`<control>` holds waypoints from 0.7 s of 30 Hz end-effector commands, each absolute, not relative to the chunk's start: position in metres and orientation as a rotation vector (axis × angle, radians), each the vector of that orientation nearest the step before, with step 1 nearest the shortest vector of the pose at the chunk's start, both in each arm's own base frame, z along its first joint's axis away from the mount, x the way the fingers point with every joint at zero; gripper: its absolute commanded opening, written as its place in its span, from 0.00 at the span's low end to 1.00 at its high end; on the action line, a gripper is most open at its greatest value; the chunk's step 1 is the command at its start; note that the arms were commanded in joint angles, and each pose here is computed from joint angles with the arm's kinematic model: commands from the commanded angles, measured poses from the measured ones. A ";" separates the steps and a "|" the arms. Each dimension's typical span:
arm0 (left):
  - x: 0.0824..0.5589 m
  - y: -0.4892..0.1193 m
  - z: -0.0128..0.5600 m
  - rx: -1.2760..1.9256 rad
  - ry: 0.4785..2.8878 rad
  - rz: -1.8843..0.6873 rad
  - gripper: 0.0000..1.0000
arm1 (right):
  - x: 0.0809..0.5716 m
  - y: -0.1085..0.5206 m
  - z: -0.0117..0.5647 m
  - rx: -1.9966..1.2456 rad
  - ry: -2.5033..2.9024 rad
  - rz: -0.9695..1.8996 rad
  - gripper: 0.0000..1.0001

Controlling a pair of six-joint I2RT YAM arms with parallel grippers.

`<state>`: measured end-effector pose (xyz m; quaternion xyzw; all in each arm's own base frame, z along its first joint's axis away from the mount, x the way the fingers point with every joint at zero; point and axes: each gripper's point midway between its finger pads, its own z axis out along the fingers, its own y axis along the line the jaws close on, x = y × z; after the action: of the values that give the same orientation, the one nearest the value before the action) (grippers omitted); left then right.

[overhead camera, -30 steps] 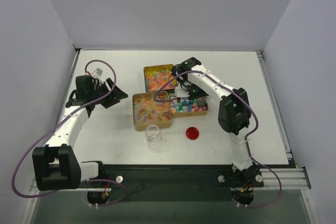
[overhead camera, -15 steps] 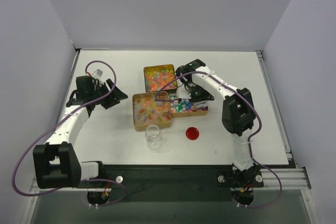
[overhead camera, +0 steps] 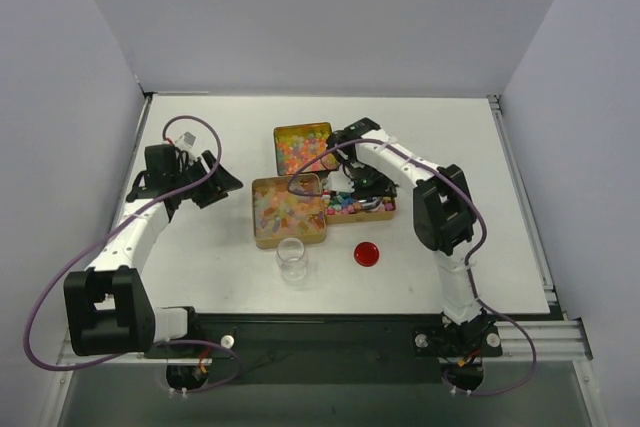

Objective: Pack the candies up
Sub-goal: Scoop the fake candies from the storage box.

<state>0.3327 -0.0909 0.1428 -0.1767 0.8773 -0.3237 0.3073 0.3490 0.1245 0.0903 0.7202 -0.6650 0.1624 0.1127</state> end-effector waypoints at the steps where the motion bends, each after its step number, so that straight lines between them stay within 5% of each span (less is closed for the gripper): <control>1: 0.342 -0.088 0.159 -0.404 2.278 -0.844 0.69 | 0.343 0.143 0.076 2.137 -1.931 0.414 0.00; 21: 0.358 -0.079 0.153 -0.314 2.329 -0.780 0.69 | 0.331 0.187 0.031 2.224 -2.147 -0.009 0.00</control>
<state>0.3456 -0.0839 0.1364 -0.1473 0.8917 -0.3029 0.3024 0.3478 0.1738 0.0338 0.7318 -0.6744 0.0749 0.0630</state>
